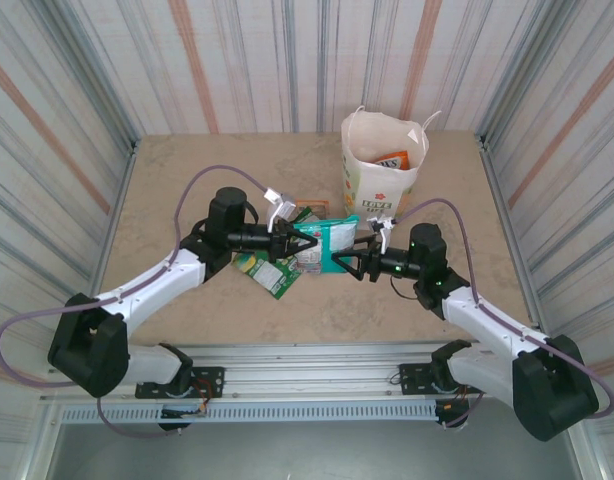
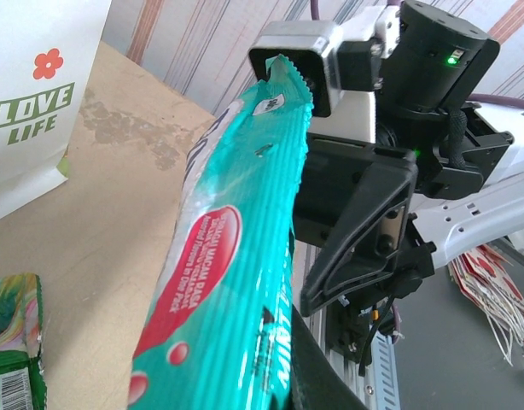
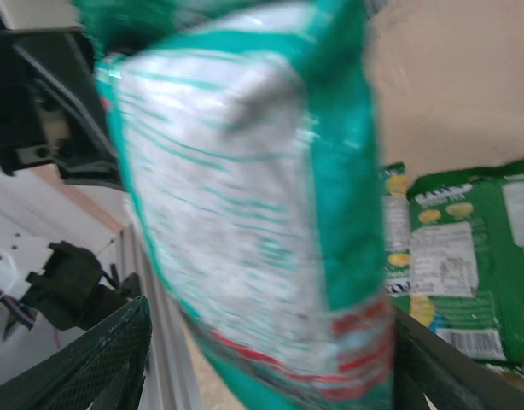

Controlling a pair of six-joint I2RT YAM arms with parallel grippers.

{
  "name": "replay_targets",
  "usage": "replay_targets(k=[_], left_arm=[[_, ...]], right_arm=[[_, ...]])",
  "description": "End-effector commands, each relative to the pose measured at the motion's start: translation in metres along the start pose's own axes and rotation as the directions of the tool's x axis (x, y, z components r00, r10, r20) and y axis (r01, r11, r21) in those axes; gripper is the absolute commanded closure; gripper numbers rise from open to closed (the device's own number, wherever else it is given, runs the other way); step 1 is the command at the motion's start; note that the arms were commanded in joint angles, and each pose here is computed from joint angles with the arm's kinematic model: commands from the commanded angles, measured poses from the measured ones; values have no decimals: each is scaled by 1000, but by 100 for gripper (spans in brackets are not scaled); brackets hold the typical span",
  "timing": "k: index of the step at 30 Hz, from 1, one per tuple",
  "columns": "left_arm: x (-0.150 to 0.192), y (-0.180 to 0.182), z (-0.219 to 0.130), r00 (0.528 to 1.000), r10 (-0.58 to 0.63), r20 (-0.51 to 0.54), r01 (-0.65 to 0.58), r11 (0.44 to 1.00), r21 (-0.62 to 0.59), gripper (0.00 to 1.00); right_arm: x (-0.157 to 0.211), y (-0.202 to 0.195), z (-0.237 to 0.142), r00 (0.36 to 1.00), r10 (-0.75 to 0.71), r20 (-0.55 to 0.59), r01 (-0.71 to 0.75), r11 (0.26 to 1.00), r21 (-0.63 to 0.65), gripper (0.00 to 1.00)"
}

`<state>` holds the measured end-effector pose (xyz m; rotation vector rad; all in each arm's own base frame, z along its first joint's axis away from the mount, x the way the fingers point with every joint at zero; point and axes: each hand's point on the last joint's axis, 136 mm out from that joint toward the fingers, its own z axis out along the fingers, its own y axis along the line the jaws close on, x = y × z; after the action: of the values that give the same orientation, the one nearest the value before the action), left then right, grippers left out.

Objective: Place the snacks into the paper bag

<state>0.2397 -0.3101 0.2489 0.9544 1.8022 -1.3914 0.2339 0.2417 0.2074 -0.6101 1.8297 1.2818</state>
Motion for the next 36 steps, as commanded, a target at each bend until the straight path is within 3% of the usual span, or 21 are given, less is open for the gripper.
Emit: replay_targets(k=[1,9,18,24,29,33,36], left_arm=[[-22,-4,0,995,91,46,-90,996,-7,100],[-21,9,6,997,72,34,-70,997,-43,100],[-20,21,10,998,52,17,-50,995,-81,100],[-21,31,12,999,36,8,-35,993,-113,92],[-25,39,11,1000,25,12,-23,986,-165,72],[-30,47,8,1000,12,16,-8,975,-222,40],[-34,57,3,1000,6,29,2,955,-298,25]], right_arm=[[-17,25,-4,998,-55,38,59,993,-101,36],[-16,31,-8,997,-76,33,80,990,-120,60],[-17,21,-10,997,-63,36,65,997,-42,74],[-23,10,-15,996,-59,69,56,997,47,81],[-32,5,-25,992,-68,104,55,991,124,87],[-44,6,-37,988,-89,125,66,981,182,90],[-56,7,-46,987,-105,126,73,969,234,90]])
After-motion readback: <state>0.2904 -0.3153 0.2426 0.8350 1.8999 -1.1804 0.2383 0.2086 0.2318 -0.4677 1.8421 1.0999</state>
